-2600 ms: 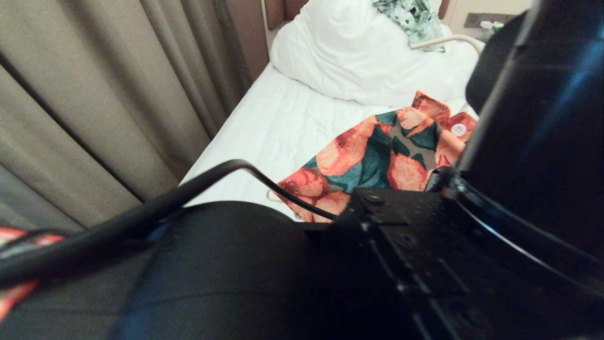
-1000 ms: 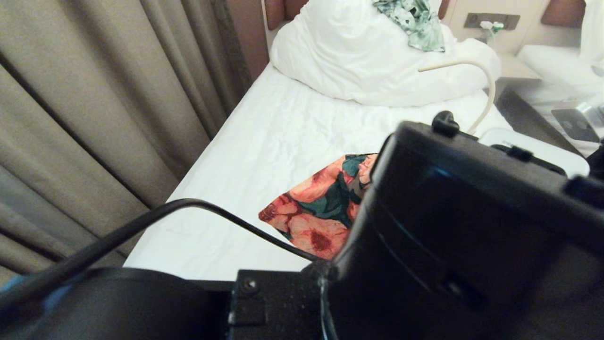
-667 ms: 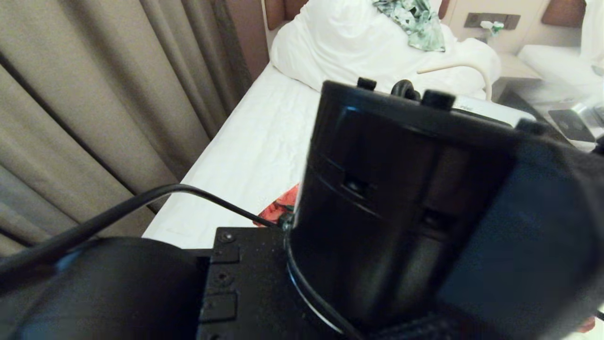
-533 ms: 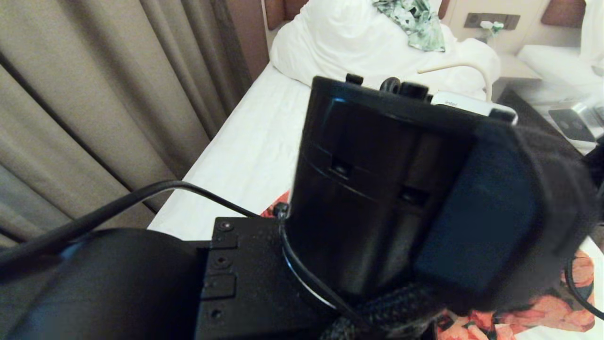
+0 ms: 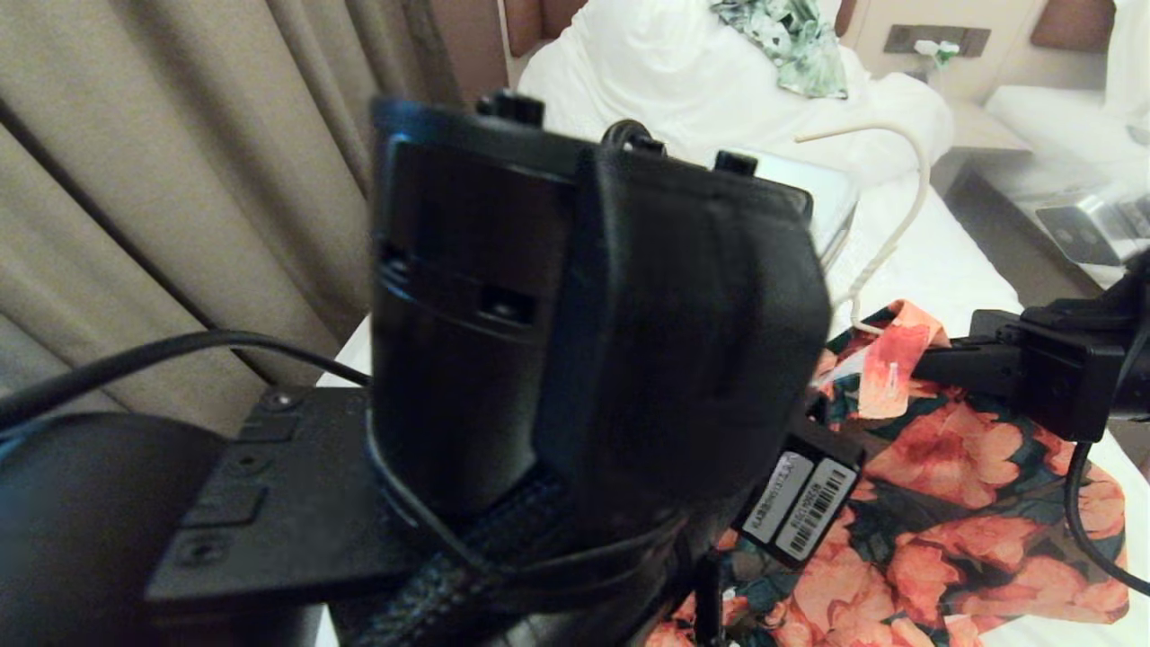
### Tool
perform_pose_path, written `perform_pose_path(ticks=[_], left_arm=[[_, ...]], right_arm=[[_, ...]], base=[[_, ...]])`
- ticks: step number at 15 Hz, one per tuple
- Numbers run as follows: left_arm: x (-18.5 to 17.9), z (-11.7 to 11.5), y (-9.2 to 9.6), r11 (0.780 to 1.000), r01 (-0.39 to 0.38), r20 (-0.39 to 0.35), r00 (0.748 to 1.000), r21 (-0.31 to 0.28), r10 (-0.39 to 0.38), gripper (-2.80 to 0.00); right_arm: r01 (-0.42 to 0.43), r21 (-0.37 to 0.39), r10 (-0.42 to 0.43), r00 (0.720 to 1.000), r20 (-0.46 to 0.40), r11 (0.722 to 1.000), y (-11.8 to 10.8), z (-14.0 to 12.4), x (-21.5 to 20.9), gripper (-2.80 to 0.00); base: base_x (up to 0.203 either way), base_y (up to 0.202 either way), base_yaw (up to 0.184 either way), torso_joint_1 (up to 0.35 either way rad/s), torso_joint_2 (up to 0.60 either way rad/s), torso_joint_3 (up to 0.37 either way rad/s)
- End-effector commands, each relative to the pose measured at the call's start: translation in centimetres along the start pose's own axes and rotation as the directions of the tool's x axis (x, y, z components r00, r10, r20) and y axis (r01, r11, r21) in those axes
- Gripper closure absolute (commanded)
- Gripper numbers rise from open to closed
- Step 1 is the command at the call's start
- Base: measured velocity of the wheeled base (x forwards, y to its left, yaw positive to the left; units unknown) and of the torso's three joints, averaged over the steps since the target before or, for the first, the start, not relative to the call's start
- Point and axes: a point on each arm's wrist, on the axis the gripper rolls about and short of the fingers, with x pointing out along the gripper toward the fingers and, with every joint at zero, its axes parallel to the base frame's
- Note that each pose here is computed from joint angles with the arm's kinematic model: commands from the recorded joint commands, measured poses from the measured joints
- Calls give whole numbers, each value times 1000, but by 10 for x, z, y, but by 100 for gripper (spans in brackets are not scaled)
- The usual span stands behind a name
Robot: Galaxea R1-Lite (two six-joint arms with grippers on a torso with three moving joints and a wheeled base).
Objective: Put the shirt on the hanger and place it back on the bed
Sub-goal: Take the clothes hanger out of the clothes
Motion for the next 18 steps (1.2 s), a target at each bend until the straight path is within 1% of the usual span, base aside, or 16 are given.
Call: perform_pose_path(ticks=[1, 3, 5, 7, 9, 10, 12, 13, 15, 16, 18], left_arm=[[-6, 2, 6, 1000, -9, 11, 1000, -10, 9, 0], [-5, 4, 10, 1000, -21, 16, 1000, -15, 21, 0], [-4, 9, 9, 999, -21, 41, 999, -30, 23, 0], [2, 8, 4, 999, -26, 51, 998, -36, 28, 0], [8, 6, 1, 998, -51, 54, 997, -41, 53, 0], [11, 5, -1, 998, -49, 50, 997, -37, 51, 0], [17, 10, -4, 998, -52, 62, 997, -47, 55, 0], [18, 14, -4, 997, -54, 74, 996, -56, 58, 0], [22, 15, -7, 997, -59, 74, 995, -55, 63, 0], [24, 17, -8, 996, -71, 78, 994, -59, 75, -280], [27, 19, -8, 995, -77, 83, 993, -65, 82, -280]], right_arm=[[-7, 8, 7, 1000, -3, 1000, -3, -2, 1, 0], [-8, 8, 8, 1000, -5, 1000, -3, -2, 1, 0], [-9, -4, 9, 1000, -1, 1000, -4, -3, 1, 0], [-48, -26, 48, 999, 0, 999, -3, -4, 3, 0], [-87, -33, 87, 996, -10, 996, -2, -5, 11, 0], [-100, -38, 99, 995, -15, 994, -5, -8, 16, 0], [-118, -48, 117, 993, -21, 992, -11, -11, 23, 0], [-119, -46, 118, 993, -22, 992, -15, -12, 25, 0], [-115, -48, 114, 993, -20, 992, -17, -12, 24, 0], [-118, -47, 117, 993, -21, 992, -16, -12, 25, 0], [-118, -47, 117, 993, -21, 992, -16, -12, 25, 0]], base=[[0, 0, 0, 0, 0, 0], [0, 0, 0, 0, 0, 0], [0, 0, 0, 0, 0, 0], [0, 0, 0, 0, 0, 0], [0, 0, 0, 0, 0, 0], [0, 0, 0, 0, 0, 0], [0, 0, 0, 0, 0, 0], [0, 0, 0, 0, 0, 0], [0, 0, 0, 0, 0, 0], [0, 0, 0, 0, 0, 0], [0, 0, 0, 0, 0, 0]])
